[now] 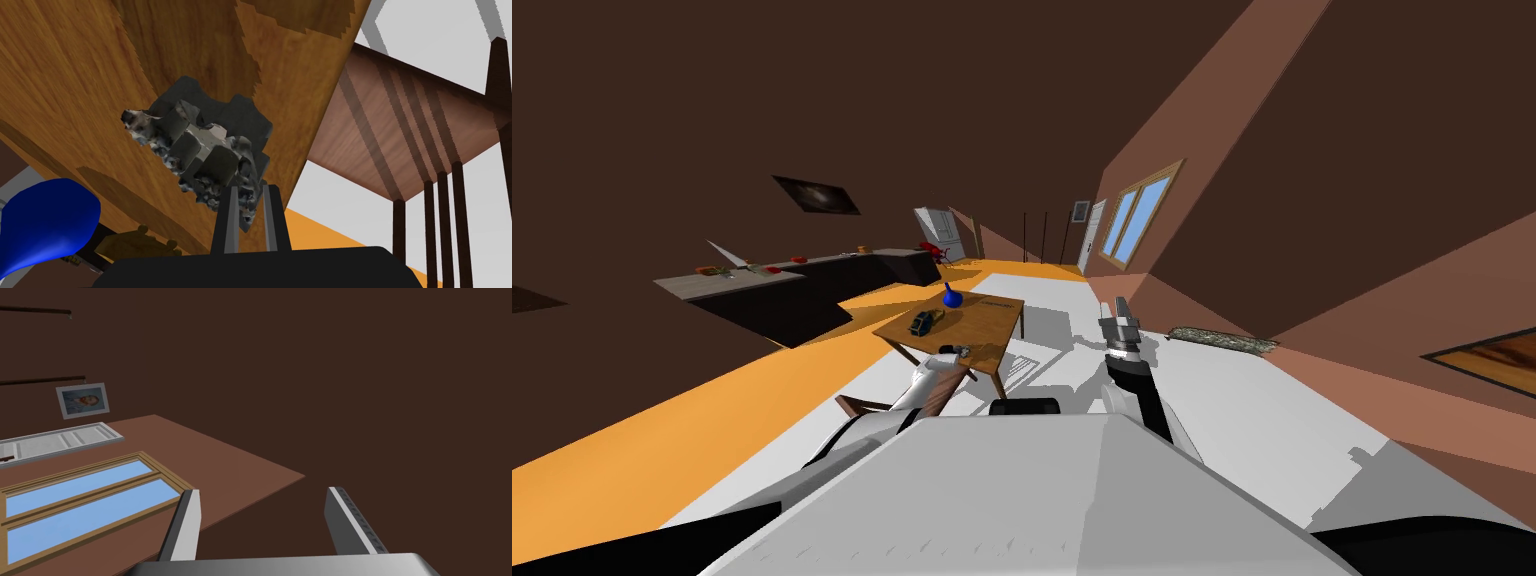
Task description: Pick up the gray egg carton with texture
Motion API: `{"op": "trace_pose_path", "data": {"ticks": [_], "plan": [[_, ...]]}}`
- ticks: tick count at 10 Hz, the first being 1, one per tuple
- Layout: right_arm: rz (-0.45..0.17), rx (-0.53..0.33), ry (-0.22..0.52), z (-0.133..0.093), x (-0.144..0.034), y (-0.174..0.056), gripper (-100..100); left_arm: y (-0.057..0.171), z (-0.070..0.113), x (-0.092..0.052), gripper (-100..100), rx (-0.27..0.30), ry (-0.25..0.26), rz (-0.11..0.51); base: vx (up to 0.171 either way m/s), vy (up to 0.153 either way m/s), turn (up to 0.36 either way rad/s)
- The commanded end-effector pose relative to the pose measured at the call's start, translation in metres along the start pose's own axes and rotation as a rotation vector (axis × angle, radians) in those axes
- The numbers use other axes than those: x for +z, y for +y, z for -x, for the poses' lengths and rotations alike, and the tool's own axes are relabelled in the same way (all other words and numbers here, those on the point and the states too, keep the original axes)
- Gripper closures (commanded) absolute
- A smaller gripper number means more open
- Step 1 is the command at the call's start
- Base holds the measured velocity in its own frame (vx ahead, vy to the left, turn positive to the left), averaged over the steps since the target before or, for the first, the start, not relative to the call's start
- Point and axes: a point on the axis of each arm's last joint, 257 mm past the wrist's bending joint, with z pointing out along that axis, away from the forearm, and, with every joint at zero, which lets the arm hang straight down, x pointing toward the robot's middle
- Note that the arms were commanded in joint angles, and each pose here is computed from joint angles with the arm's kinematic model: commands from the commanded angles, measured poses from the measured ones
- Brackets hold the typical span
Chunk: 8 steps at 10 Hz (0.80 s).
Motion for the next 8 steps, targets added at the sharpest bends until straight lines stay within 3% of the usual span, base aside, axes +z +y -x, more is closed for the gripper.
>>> {"op": "trace_pose_path", "data": {"ticks": [1, 3, 4, 7, 8], "plan": [[0.000, 0.000, 0.000, 0.0000, 0.0000, 0.0000, 0, -0.0043, 0.0039, 0.0002, 100, -0.008, 0.007, -0.012, 0.007, -0.043, 0.089], [0.000, 0.000, 0.000, 0.0000, 0.0000, 0.0000, 0, -0.0043, 0.0039, 0.0002, 100, 0.031, 0.007, -0.012, 0.014, -0.038, 0.050], [0.000, 0.000, 0.000, 0.0000, 0.0000, 0.0000, 0, -0.0081, 0.0079, 0.0004, 100, 0.013, 0.013, -0.024, 0.017, -0.043, 0.123], [0.000, 0.000, 0.000, 0.0000, 0.0000, 0.0000, 0, -0.0075, 0.0081, 0.0007, 100, 0.039, 0.012, -0.023, 0.007, -0.030, 0.026], [0.000, 0.000, 0.000, 0.0000, 0.0000, 0.0000, 0, -0.0076, 0.0079, 0.0006, 0, 0.041, 0.012, -0.023, 0.000, 0.000, 0.000]]}}
